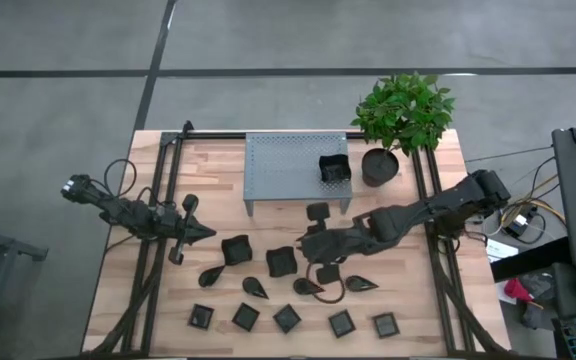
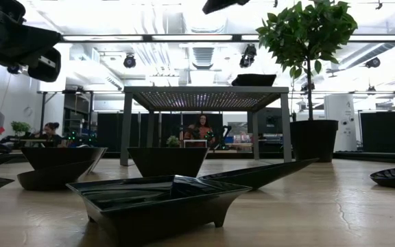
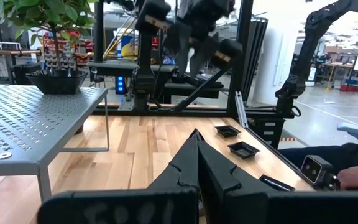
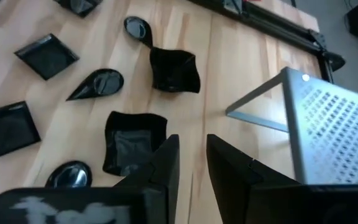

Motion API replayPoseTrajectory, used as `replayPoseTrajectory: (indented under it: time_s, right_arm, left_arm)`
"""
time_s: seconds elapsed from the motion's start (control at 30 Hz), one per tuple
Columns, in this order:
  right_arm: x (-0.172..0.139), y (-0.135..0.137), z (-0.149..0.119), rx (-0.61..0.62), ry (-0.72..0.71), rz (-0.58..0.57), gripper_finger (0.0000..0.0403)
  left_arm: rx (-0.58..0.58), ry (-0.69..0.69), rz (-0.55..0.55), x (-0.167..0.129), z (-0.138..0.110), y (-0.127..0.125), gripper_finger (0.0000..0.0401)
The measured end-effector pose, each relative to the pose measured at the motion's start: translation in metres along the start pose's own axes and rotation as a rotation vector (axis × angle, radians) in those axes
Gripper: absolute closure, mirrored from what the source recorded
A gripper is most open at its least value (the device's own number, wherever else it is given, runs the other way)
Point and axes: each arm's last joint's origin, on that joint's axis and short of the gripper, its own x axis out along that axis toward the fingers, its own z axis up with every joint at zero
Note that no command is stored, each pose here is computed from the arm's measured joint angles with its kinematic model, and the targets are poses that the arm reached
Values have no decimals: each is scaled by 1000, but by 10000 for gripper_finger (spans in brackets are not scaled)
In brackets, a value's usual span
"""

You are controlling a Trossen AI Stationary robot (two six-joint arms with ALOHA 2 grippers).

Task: Pick & Place Mini shaped plates
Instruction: Stack the black distorted square plate on top of the black distorted square plates on the shelf

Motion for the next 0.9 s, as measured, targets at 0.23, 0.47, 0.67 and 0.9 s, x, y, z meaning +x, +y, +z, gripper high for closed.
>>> replayPoseTrajectory:
  time_s: [0.23,0.47,0.67,0.9]
  right_arm:
    - [27,11,-7,0,56,4,328]
    - [46,19,-12,2,87,5,340]
    - [53,22,-13,9,89,5,344]
    - [56,23,-11,36,63,3,339]
  left_arm:
    - [0,1,0,0,0,0,401]
    - [0,1,0,0,0,0,401]
    - [0,1,-1,0,0,0,401]
    - [0,1,-1,0,0,0,401]
